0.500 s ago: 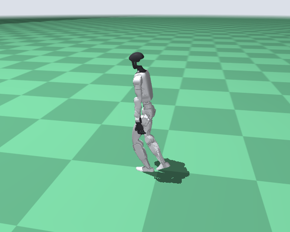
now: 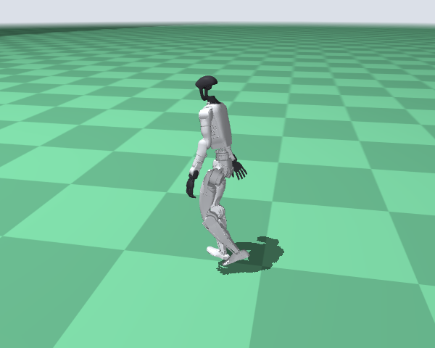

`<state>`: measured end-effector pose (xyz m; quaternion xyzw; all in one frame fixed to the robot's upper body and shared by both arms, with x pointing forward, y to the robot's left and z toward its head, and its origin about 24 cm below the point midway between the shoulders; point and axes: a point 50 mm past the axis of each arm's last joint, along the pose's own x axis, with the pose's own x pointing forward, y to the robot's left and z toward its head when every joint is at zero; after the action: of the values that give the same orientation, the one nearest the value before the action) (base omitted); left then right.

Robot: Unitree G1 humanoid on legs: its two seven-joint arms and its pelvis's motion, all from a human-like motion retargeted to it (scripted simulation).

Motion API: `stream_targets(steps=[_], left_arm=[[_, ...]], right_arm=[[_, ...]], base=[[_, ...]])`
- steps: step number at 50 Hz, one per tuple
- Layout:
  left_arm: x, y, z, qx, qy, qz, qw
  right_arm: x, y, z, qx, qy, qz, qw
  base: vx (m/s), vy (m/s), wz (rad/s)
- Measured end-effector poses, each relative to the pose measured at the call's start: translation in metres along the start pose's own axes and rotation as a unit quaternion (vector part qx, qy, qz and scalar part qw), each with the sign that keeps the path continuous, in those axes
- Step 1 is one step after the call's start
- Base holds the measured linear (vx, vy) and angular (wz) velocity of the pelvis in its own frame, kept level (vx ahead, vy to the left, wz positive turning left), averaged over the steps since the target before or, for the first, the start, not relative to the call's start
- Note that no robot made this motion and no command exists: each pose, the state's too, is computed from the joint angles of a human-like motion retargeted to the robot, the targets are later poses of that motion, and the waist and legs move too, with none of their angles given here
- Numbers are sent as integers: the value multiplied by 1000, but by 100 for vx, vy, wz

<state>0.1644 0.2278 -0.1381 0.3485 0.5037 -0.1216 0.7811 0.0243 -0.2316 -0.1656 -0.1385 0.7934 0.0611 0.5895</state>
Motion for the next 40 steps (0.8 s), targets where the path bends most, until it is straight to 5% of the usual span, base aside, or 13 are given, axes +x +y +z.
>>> stream_targets(steps=[6, 13, 18, 26, 33, 40], left_arm=[[-13, -61, -61, -43, 111, -64, 991], [-49, -131, -111, -266, 237, -216, 909], [-64, -156, -116, -375, 268, -233, 856], [-51, -142, -102, -282, 223, -253, 898], [-23, -92, -76, -150, 161, -152, 964], [-11, -73, -44, -161, 105, -104, 976]], right_arm=[[-7, 0, 26, -34, -39, -8, 999], [-28, -4, 79, -88, -123, -45, 987], [-38, -4, 98, -118, -143, -85, 979], [-38, 0, 98, -165, -126, -108, 972], [-14, 10, 53, -129, -70, -59, 987], [5, 19, -1, -55, -3, -47, 997]], base=[[30, 0, -46], [20, 26, 31], [24, 43, 69], [42, -15, -4], [39, -5, -18], [33, 5, -21]])
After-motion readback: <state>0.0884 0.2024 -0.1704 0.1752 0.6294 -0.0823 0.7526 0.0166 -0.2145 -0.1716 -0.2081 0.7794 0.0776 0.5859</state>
